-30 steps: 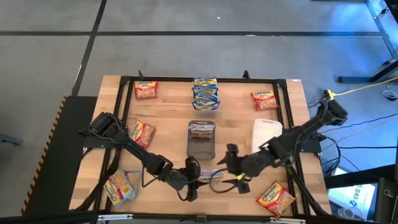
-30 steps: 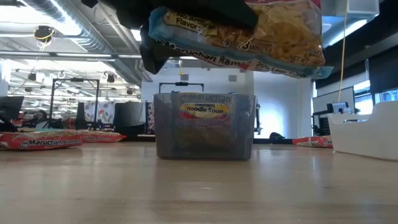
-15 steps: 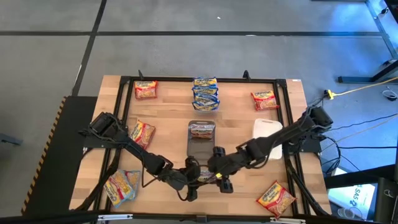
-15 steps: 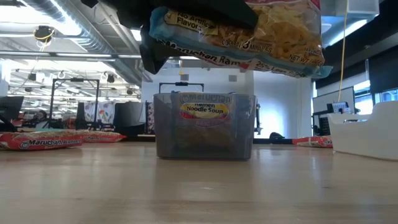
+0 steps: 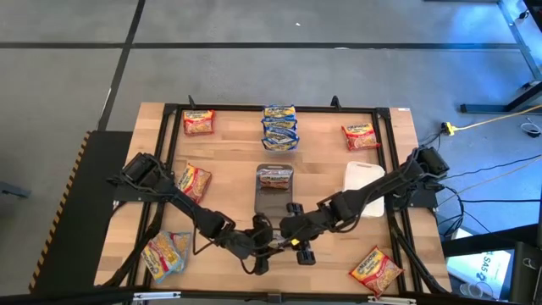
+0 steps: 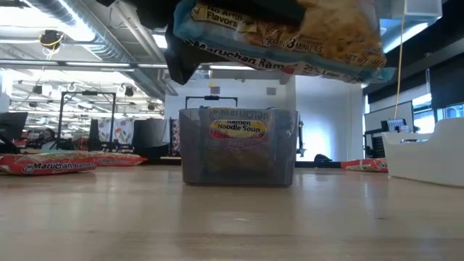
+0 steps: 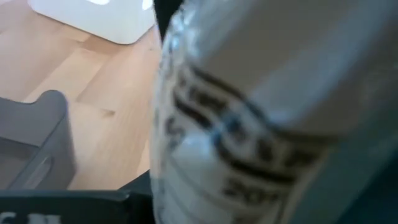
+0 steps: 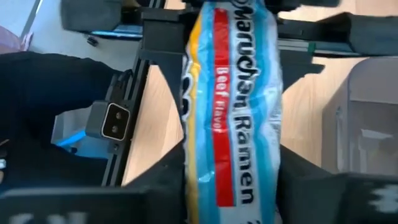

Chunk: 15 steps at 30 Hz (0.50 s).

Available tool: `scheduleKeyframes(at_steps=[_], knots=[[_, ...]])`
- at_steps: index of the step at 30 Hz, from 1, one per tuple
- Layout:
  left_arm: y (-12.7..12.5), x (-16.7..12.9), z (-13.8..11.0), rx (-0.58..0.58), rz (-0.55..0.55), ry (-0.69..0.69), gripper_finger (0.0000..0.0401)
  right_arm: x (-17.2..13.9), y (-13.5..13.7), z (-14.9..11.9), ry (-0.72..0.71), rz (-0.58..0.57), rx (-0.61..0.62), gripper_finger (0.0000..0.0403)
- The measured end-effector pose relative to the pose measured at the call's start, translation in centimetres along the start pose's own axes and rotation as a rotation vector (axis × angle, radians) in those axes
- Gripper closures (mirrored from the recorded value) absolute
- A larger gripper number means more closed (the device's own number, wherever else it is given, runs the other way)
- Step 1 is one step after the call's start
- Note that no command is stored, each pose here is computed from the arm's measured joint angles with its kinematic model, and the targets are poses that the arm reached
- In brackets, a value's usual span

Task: Sort Maruchan noodles
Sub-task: Put the light blue noodle pack into the black bin

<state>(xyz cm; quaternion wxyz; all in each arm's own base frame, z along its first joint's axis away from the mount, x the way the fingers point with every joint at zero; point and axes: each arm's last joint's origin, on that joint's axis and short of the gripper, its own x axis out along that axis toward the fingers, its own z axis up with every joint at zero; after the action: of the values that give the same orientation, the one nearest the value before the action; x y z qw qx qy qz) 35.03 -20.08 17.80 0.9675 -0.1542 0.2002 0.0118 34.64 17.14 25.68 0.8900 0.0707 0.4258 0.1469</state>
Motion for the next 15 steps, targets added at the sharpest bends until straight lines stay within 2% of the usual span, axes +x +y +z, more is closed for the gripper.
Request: scheduleKeyframes(at_steps=[4, 10, 15], knots=[[0.01, 0.02, 0.01, -0.002, -0.003, 0.002, 0.025, -0.03, 0.02, 0.04, -0.006, -0.005, -0.028, 0.0314], [0.06, 0.02, 0.13, -0.005, 0.018, -0.019, 0.0249, -0.29, 0.03, 0.08, -0.008, -0.006, -0.042, 0.03], [0.07, 0.06, 0.23, -0.024, 0.009, -0.023, 0.0248, -0.3, 0.02, 0.08, -0.008, -0.007, -0.043, 0.0309]])
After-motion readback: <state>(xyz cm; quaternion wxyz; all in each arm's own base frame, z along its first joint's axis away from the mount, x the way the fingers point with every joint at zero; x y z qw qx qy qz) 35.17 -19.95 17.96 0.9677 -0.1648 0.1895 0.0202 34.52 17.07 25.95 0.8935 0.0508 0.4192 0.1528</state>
